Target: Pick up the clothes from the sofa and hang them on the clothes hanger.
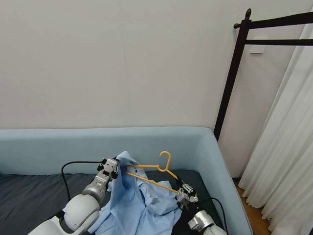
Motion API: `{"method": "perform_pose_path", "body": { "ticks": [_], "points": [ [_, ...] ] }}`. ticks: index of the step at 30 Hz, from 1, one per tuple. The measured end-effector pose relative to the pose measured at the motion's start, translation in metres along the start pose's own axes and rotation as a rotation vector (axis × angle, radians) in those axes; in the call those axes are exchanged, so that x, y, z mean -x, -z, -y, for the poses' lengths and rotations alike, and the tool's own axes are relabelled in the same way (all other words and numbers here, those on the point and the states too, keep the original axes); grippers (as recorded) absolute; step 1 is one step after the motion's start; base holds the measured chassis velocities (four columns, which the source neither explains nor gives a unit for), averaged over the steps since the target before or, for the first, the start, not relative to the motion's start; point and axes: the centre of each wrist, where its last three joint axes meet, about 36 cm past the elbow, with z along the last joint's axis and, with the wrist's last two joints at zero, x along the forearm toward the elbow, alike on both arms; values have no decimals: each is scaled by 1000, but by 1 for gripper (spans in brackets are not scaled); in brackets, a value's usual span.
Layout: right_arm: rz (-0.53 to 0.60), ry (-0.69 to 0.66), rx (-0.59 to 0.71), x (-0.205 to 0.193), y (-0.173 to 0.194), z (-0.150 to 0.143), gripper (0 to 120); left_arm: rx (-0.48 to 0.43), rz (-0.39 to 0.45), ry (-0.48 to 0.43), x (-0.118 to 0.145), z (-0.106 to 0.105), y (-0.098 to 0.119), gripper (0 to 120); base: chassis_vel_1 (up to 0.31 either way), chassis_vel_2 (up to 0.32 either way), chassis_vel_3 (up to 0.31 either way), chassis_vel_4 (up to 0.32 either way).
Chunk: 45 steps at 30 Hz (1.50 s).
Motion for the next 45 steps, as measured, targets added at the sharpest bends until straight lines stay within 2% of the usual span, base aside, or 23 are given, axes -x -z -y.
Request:
{"method": "perform_pose_path", "body": {
  "ticks": [4,8,15,19,26,31,33,39,41,45],
  "points": [
    [4,-8,-4,9,3,0,4,7,7,-17,17,13,12,0,0,0,0,0],
    [-8,-13,-23,18,-4,3,4,2,3,-39,23,23,22,0,0,0,0,0],
    [-65,-83,-72,64,-13,32,4,-37,11,-51,17,45,34,0,0,0,0,0],
    [-68,-88,-98,75,-16,41,4,-58,21,-51,11,53,39,0,0,0,0,0],
    [-42,-76,-129,80,-6,35,4,-75,22,-55,12,71,42,0,0,0,0,0],
    [-25,-68,-127,80,9,30,4,-53,10,-43,26,85,38,0,0,0,0,0],
    [-42,-53,-125,81,13,26,4,-35,15,-52,31,97,39,0,0,0,0,0],
    [-48,-31,-132,82,13,25,4,-24,20,-49,36,112,44,0,0,0,0,0],
    [-60,-23,-133,83,12,25,4,-26,33,-42,38,122,52,0,0,0,0,0],
    [-91,-35,-109,89,7,30,4,-14,37,-54,31,125,57,0,0,0,0,0]
  ]
}}
